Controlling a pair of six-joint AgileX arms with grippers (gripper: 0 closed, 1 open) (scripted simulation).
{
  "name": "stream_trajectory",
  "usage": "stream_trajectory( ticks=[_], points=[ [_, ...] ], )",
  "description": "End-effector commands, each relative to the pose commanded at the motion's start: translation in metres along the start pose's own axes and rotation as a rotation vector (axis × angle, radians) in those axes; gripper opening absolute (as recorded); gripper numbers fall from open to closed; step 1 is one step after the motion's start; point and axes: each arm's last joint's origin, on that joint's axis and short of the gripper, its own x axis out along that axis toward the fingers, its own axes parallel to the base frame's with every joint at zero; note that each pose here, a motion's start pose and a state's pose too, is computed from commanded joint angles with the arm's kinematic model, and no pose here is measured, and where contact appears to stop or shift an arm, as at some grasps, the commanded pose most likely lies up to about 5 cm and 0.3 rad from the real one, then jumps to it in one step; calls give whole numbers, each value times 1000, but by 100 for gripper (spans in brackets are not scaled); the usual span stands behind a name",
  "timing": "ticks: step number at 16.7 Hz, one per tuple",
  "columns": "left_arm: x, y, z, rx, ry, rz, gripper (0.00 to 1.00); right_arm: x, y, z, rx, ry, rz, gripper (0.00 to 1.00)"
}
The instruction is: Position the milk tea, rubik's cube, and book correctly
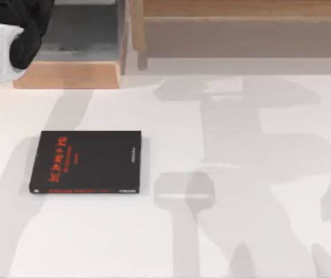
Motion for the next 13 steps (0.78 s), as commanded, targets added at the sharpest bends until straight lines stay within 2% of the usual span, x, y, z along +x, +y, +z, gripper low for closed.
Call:
stream_trajectory(
  ticks=[5, 13],
  points=[
    [0, 2, 0, 1, 3, 3, 100, 0, 0, 0, 0, 0, 0, 100],
    [30, 0, 0, 0, 0, 0, 100, 0, 0, 0, 0, 0, 0, 100]
  ],
)
